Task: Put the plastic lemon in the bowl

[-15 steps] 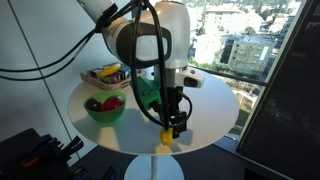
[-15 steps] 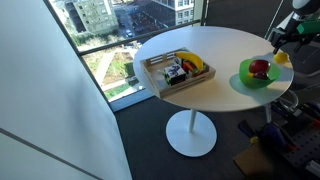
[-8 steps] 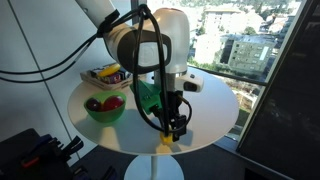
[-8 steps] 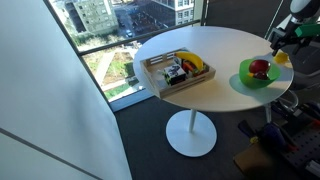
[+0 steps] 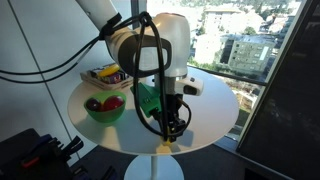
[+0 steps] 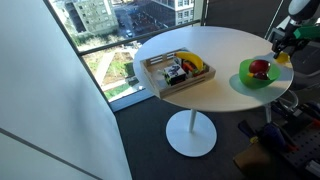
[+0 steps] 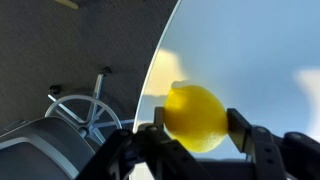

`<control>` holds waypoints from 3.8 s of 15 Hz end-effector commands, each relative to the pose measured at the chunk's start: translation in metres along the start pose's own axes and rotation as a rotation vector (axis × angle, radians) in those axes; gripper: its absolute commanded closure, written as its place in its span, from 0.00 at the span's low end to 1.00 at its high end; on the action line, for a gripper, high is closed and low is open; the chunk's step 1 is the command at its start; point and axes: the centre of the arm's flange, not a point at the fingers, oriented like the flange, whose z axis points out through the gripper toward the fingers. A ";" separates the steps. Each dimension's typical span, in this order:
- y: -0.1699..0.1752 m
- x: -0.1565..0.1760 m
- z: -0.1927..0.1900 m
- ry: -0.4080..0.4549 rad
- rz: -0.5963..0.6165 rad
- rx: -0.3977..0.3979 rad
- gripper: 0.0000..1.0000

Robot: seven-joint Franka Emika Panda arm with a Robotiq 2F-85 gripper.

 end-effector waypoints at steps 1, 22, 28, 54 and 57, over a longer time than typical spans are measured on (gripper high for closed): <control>0.003 0.008 -0.007 -0.008 0.006 0.006 0.62; -0.049 -0.030 -0.114 0.002 -0.183 -0.013 0.62; -0.075 -0.059 -0.137 0.003 -0.390 -0.002 0.62; -0.173 -0.180 -0.143 0.001 -0.764 -0.040 0.62; -0.180 -0.184 -0.143 0.017 -0.760 -0.040 0.62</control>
